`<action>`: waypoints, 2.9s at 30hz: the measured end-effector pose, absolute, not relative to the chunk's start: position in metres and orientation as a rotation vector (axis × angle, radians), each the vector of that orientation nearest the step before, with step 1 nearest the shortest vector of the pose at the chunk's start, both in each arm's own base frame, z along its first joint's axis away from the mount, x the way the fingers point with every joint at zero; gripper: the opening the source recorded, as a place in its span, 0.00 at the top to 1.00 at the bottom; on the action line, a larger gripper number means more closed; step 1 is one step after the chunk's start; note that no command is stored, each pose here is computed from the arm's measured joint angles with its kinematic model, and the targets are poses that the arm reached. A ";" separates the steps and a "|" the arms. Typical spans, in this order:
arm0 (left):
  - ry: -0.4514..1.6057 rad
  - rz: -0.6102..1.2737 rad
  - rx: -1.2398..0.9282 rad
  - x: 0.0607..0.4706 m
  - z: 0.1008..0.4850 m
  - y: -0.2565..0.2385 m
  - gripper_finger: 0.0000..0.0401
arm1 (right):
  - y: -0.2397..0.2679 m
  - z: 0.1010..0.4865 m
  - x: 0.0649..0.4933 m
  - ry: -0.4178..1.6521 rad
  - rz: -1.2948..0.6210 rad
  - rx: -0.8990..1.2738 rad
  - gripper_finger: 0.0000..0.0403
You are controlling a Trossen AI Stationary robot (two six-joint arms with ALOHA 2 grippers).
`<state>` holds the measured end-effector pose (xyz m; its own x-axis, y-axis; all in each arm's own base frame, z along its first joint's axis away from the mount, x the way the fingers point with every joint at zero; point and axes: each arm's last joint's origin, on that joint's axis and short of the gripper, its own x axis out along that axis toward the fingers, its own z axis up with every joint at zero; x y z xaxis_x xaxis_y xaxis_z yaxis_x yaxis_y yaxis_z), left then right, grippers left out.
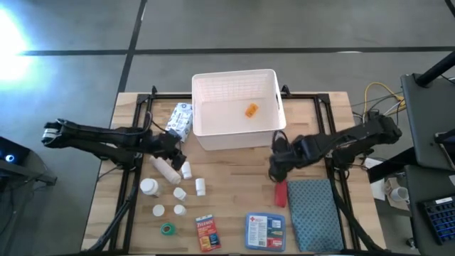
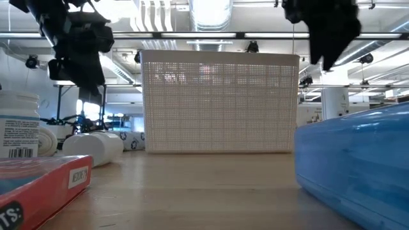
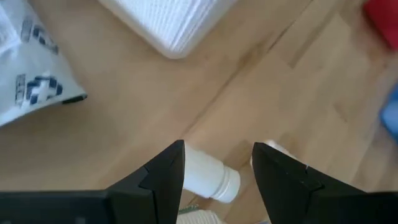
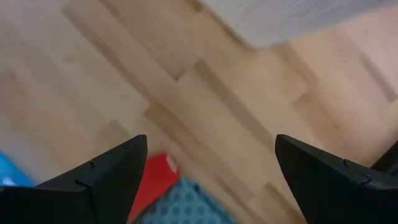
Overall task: Pick & place medical supplies in basket/bin
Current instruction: Adjust the white bin, then put the white rolled gauze into the white bin
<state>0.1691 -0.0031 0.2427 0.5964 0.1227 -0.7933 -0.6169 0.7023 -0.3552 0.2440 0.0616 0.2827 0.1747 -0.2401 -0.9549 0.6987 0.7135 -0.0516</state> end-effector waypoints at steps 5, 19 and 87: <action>0.686 0.659 -0.570 0.170 0.254 0.005 0.58 | 0.080 0.273 0.226 1.191 -0.822 0.498 0.15; 0.289 0.998 -0.740 0.165 0.260 0.111 0.58 | 0.092 0.288 0.180 0.942 -1.160 0.641 0.19; 1.292 0.316 -0.045 0.255 0.159 0.303 0.58 | 0.100 0.298 0.189 0.912 -1.016 0.786 0.19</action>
<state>0.2550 0.3027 0.1586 0.2386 0.2058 -0.9490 -0.2561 0.9560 0.1429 0.1891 0.1002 0.2982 0.2452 -0.3547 -0.9023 0.9352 0.3319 0.1237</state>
